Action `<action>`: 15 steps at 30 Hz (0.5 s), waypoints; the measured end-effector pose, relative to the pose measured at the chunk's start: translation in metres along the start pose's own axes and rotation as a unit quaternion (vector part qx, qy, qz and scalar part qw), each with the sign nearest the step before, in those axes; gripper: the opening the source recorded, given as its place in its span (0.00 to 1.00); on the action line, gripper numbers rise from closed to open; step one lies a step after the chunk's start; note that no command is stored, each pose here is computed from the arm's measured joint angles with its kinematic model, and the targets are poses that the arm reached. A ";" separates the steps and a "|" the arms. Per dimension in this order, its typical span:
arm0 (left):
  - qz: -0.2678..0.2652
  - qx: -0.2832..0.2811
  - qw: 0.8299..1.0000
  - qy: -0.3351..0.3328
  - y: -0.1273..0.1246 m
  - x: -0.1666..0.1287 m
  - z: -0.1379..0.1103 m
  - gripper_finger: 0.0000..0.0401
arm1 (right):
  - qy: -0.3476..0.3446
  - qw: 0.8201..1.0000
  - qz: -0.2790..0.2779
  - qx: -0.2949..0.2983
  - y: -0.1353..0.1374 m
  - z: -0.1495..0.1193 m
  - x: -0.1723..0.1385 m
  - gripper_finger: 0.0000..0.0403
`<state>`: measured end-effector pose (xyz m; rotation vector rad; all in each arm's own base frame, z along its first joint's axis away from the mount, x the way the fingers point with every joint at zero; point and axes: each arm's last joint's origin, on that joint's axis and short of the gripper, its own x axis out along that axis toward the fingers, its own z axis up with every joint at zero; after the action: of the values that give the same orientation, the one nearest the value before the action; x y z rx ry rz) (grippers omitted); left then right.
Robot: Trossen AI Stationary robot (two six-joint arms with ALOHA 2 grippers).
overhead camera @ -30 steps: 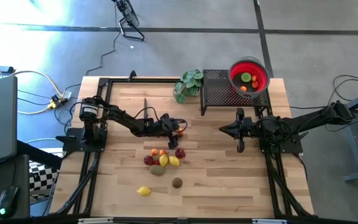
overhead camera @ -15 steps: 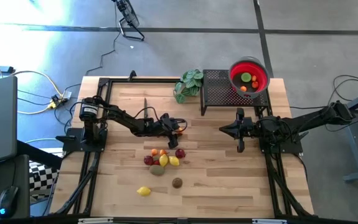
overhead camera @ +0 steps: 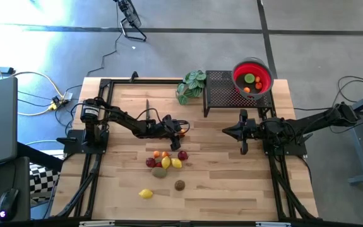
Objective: Pick & Place Fruit
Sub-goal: Put the orange pear into the red strainer bowl
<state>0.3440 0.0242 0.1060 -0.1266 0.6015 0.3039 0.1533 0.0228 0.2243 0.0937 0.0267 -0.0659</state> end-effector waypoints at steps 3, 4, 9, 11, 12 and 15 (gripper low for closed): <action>0.000 0.000 1.000 0.000 0.000 0.000 0.000 0.40 | 0.000 1.000 0.000 0.000 0.000 0.000 0.000 0.01; 0.000 0.000 1.000 0.000 0.000 0.000 0.000 0.39 | 0.000 1.000 0.000 0.000 0.000 0.000 0.000 0.01; -0.002 0.000 1.000 -0.001 0.000 0.000 0.000 0.37 | 0.000 1.000 0.000 0.000 0.000 0.000 0.000 0.01; -0.002 -0.001 1.000 -0.002 0.000 0.000 0.000 0.36 | 0.000 1.000 0.000 0.000 0.000 0.000 0.000 0.01; -0.002 -0.001 1.000 -0.004 0.000 0.000 0.000 0.36 | 0.000 1.000 0.000 0.000 0.000 0.000 0.000 0.01; -0.004 0.006 1.000 -0.011 0.000 0.000 0.001 0.36 | 0.000 1.000 0.000 0.000 0.000 0.000 0.000 0.01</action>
<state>0.3451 0.0241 0.1069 -0.1144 0.5805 0.2944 0.1534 0.0227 0.2243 0.0939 0.0266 -0.0662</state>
